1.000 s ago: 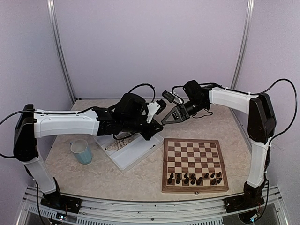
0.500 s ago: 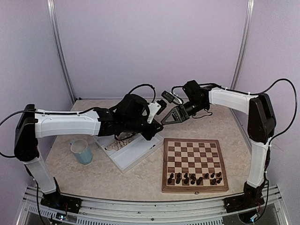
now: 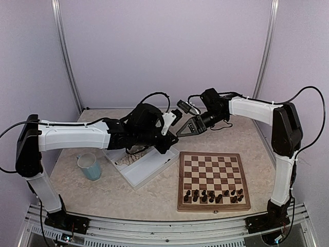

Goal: Set up the chess pieces on the board
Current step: Pass from the left arm to the right, then place the pawn at d7.

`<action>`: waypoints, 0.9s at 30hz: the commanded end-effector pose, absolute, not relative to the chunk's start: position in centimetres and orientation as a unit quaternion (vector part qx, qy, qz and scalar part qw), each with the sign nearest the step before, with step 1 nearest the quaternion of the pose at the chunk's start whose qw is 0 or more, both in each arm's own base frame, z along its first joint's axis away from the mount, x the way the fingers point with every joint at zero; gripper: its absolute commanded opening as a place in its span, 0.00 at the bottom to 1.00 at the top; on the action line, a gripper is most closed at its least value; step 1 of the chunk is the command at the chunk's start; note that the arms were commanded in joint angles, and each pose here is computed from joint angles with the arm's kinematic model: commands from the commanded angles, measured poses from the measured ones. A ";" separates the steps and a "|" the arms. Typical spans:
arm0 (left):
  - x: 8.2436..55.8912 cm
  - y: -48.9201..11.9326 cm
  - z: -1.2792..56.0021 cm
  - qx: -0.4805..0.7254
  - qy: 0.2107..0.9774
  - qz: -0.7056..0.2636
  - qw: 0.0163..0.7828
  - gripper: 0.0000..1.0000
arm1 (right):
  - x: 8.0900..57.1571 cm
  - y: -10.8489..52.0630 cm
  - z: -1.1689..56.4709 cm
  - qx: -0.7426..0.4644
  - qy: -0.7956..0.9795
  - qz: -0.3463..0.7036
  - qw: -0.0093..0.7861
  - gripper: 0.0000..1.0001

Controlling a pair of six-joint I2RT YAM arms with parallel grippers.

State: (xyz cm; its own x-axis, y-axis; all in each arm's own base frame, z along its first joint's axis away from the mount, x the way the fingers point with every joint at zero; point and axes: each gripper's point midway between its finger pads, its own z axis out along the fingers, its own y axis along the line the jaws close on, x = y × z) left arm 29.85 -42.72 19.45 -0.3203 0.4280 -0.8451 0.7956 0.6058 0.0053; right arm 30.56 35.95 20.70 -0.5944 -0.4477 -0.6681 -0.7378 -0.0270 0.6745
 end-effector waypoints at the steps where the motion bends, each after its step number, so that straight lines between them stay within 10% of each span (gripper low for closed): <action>1: 31.3 -42.5 19.9 0.364 0.789 -0.201 0.452 0.18 | 29.8 36.1 20.9 -0.437 0.684 0.570 0.123 0.05; 8: 30.2 -41.3 19.1 0.400 0.790 -0.172 0.432 0.46 | 31.5 33.8 20.1 -0.473 0.725 0.469 0.175 0.02; 27: 38.2 -28.9 18.0 0.323 0.820 -0.035 0.471 0.50 | 21.6 20.4 13.3 -0.640 0.725 0.202 0.156 0.02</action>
